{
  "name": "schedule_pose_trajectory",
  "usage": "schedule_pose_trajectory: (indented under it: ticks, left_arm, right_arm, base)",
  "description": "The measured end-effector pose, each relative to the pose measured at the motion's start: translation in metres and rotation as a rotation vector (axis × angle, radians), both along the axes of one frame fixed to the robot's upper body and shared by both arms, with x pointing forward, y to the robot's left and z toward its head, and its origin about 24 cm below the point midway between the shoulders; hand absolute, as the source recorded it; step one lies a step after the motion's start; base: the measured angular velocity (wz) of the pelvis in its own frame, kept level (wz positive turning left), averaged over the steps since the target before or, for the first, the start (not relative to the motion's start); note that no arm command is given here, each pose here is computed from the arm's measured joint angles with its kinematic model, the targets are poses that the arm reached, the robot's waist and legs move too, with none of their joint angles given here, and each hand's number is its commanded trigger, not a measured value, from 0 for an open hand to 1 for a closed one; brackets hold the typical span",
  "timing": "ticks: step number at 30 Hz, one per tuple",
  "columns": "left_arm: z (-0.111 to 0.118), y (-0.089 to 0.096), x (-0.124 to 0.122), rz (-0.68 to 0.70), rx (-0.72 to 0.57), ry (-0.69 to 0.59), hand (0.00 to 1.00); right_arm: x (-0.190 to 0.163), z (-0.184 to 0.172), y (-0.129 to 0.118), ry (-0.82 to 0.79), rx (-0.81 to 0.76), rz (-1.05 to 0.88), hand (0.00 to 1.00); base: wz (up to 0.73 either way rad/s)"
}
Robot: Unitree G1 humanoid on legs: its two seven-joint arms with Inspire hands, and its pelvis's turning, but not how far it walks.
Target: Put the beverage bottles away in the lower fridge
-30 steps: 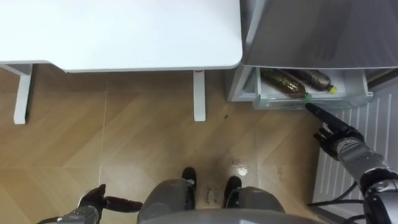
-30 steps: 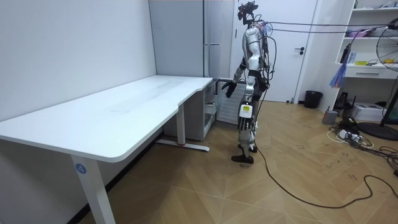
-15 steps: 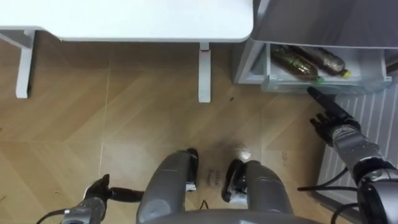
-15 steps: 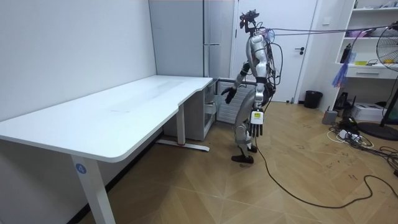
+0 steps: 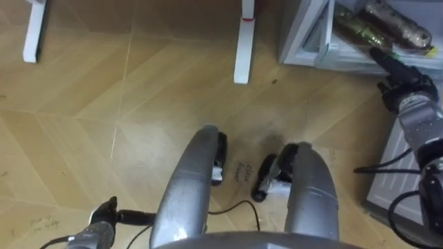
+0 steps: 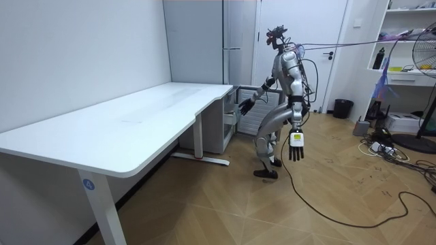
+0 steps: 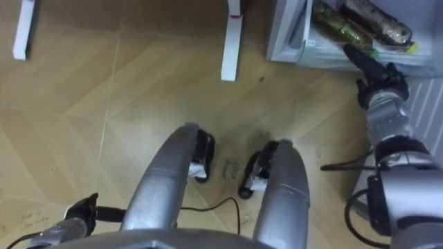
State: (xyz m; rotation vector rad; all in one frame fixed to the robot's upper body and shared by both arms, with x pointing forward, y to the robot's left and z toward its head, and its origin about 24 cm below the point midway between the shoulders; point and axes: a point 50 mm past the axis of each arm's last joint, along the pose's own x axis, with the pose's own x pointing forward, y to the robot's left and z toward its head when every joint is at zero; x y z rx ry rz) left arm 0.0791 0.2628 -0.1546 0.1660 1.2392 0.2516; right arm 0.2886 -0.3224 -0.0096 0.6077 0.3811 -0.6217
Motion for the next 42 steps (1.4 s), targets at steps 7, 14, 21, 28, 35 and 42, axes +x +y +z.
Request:
schedule_pose_trajectory:
  ticks: [7,14,21,28,35,42]
  left_arm:
    - [0.000,0.008,-0.024,0.017,0.015,0.020,0.00]
    - [0.002,0.014,-0.028,0.011,0.038,0.006,0.00]
    - [0.006,0.015,-0.039,-0.001,0.039,-0.022,0.00]
    - [0.009,0.017,-0.040,-0.015,0.054,-0.031,0.00]
    - [0.011,0.020,-0.056,-0.019,0.057,-0.005,0.00]
    - [0.012,0.020,-0.062,-0.022,0.055,-0.007,0.00]
  right_arm:
    - [0.012,0.014,-0.001,0.069,-0.099,-0.053,0.00]
    - [0.022,0.030,0.001,0.074,-0.069,-0.170,0.00]
    - [0.031,0.046,-0.003,0.046,0.005,-0.266,0.00]
    - [0.036,0.066,-0.008,0.004,-0.037,-0.280,0.00]
    - [0.048,0.087,0.001,-0.086,-0.048,-0.236,0.00]
    - [0.056,0.099,0.010,-0.105,-0.077,-0.216,0.00]
  base:
    - [0.07]
    - [0.15]
    - [0.07]
    - [0.15]
    - [0.04]
    - [0.00]
